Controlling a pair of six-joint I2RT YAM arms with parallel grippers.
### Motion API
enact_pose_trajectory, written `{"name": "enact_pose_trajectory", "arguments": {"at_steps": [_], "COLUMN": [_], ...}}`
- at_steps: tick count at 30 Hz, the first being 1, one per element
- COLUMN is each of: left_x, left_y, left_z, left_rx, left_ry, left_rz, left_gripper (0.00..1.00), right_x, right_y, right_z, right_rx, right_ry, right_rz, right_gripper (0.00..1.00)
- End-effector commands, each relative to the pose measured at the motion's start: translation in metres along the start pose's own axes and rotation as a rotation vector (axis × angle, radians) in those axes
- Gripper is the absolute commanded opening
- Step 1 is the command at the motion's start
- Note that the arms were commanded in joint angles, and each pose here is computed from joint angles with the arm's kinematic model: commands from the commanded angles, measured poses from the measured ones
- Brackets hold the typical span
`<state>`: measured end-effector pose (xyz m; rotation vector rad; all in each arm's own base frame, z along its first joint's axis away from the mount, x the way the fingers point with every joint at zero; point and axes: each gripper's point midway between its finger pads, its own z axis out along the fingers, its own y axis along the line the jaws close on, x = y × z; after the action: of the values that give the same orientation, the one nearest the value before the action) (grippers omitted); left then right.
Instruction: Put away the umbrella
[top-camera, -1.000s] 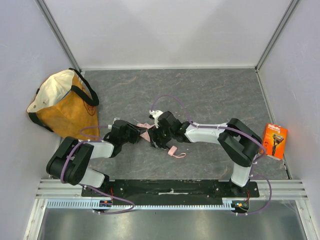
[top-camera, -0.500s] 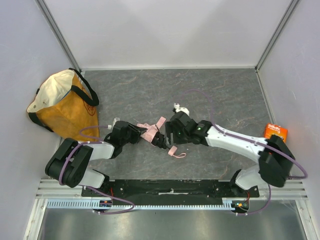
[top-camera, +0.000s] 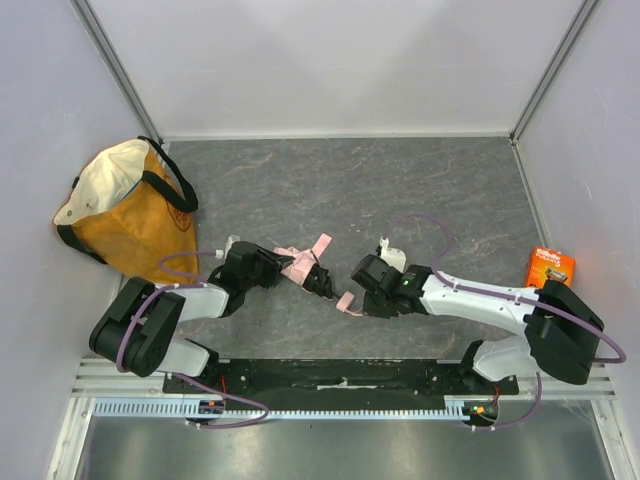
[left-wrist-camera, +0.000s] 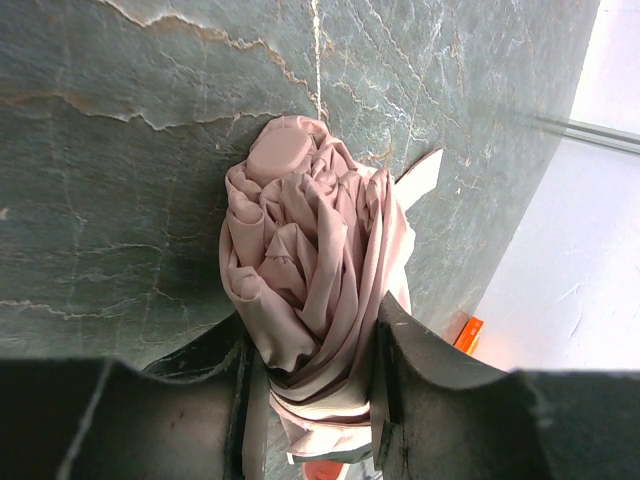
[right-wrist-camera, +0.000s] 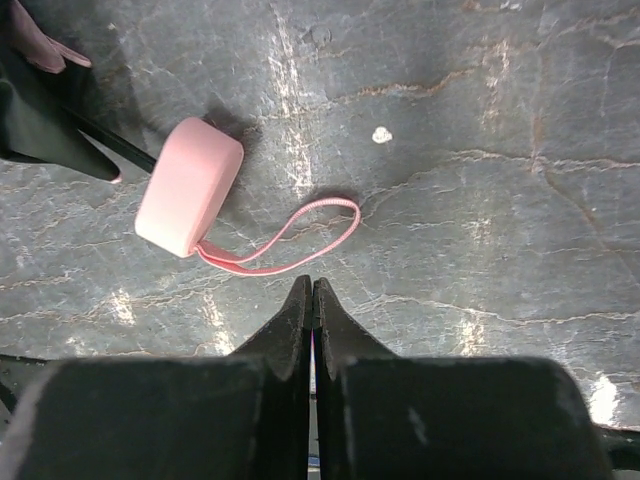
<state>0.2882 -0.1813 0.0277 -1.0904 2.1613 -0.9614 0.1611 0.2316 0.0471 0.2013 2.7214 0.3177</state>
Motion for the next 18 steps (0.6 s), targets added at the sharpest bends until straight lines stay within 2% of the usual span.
{"name": "enact_pose_trajectory", "arguments": {"at_steps": [1,9,12,15,17,18], "left_x": [0.014,0.015,0.02,0.03,0.035,0.037], "left_y": [0.118,0.121,0.123,0.125,0.126,0.126], "left_z": [-0.021,-0.021,-0.022,-0.023,-0.024,-0.025], "left_rx": [-0.405,-0.419,-0.419,-0.417,-0.418,-0.418], "left_ry": [0.041,0.05,0.059,0.089,0.103,0.106], "left_rz": [0.117,0.115,0.115,0.101,0.093,0.092], "left_gripper": [0.02,0.02,0.02,0.02,0.02,0.02], "right_x": [0.002,0.005,-0.016,-0.051,-0.075,-0.083], "right_y": [-0.005,0.021,0.074,0.14,0.154,0.158], "right_z": [0.01,0.044,0.061,0.075,0.079,0.078], "right_rx": [0.039,0.048,-0.058,-0.119,-0.083,-0.124], "right_ry": [-0.056,-0.055,-0.102,-0.209,-0.267,-0.285], "right_rz": [0.069,0.022,0.021,-0.09,-0.1,-0.097], "right_gripper": [0.0,0.0,0.0,0.0,0.0,0.0]}}
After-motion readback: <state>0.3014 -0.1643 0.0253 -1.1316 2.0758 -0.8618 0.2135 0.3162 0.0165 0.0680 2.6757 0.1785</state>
